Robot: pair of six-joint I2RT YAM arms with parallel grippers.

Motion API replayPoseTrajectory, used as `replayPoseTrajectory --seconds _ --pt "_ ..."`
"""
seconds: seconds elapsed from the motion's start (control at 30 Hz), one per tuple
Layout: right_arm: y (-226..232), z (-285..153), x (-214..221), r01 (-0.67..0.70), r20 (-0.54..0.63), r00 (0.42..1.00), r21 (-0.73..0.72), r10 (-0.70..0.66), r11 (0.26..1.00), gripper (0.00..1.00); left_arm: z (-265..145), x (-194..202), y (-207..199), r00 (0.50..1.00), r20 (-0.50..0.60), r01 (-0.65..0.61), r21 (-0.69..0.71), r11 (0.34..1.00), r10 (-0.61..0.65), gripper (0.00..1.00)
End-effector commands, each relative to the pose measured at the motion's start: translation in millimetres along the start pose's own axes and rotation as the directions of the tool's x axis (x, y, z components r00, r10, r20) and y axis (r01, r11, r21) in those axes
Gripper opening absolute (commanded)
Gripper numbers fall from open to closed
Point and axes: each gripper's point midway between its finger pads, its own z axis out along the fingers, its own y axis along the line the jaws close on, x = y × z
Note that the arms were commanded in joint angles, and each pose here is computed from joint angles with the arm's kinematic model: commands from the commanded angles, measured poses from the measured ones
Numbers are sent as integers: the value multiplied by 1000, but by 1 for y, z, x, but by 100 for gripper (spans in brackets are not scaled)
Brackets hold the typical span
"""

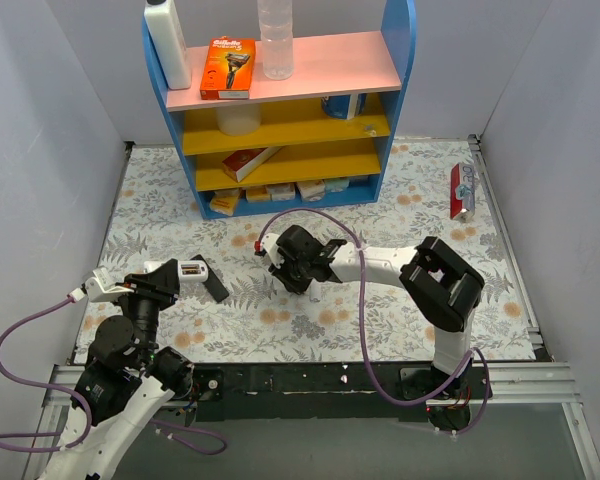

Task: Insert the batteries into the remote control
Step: Pick up the battery from the center of the board.

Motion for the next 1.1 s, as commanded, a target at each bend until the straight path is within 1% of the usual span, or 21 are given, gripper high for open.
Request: replayPoseTrajectory --seconds 0.0,0.43,0.47,0.63,1.07 --pt "-2 -5 39 -23 -177 984 20 26 1000 29 -5 -11 -5 999 36 19 38 999 -20 0" --pt "1 -6 22 36 -226 974 13 -32 999 31 -5 -11 -5 999 36 17 40 999 -18 0" --pt "-3 -4 23 45 -240 970 36 -35 998 31 -5 -11 -5 999 37 15 39 999 -17 0" --pt "-4 0 17 66 -259 965 50 -51 997 32 -5 -11 -5 999 37 15 39 999 -17 0" --pt "-6 3 28 103 -345 936 94 -64 990 31 -6 -11 -6 999 36 14 48 999 -16 0"
